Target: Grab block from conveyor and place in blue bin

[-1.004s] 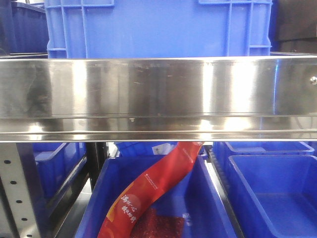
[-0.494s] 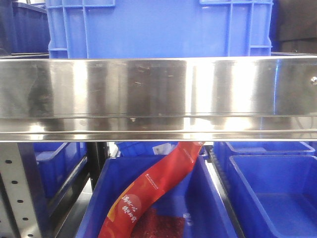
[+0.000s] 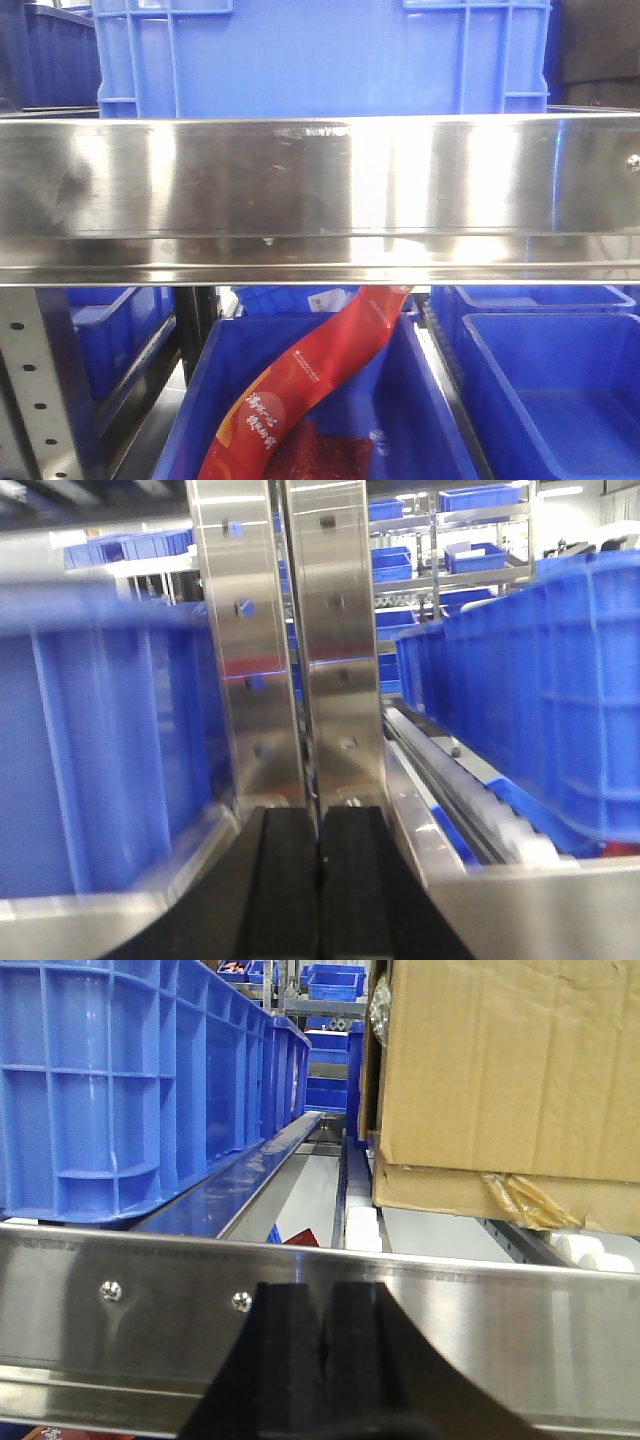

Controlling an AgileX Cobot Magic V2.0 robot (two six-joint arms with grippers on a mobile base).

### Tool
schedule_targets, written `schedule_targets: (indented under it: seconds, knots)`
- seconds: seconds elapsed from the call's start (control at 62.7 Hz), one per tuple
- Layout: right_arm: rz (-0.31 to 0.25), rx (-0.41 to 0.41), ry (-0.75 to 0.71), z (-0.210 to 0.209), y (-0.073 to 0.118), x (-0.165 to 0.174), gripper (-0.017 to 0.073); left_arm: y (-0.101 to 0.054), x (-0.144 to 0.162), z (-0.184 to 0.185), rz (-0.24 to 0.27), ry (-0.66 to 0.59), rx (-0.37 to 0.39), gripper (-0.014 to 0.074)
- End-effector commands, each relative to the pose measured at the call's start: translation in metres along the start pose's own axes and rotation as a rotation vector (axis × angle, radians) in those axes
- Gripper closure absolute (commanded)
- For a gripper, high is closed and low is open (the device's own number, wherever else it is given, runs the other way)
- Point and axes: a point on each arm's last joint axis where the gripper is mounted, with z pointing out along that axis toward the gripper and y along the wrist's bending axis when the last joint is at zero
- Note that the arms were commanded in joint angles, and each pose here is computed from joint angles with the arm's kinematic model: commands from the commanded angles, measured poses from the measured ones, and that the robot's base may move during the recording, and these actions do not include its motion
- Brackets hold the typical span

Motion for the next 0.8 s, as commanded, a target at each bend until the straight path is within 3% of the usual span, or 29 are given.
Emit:
schedule_targets:
  seconds: [0.0, 0.239, 0.781]
  knots:
    - [-0.005, 0.007, -0.017, -0.0003, -0.0004, -0.0014, 0.0722, -0.0033, 0.0183, -0.0012, -0.059, 0.021, 0.022, 0.0704]
    - [-0.005, 0.007, -0.017, -0.0003, -0.0004, -0.0014, 0.0722, -0.0069, 0.0223, -0.0013, -0.081, 0.043, 0.080, 0.0704]
    - [-0.005, 0.007, -0.017, -0.0003, -0.0004, -0.0014, 0.0722, -0.0065, 0.0184, -0.0012, -0.082, 0.000, 0.076, 0.0704]
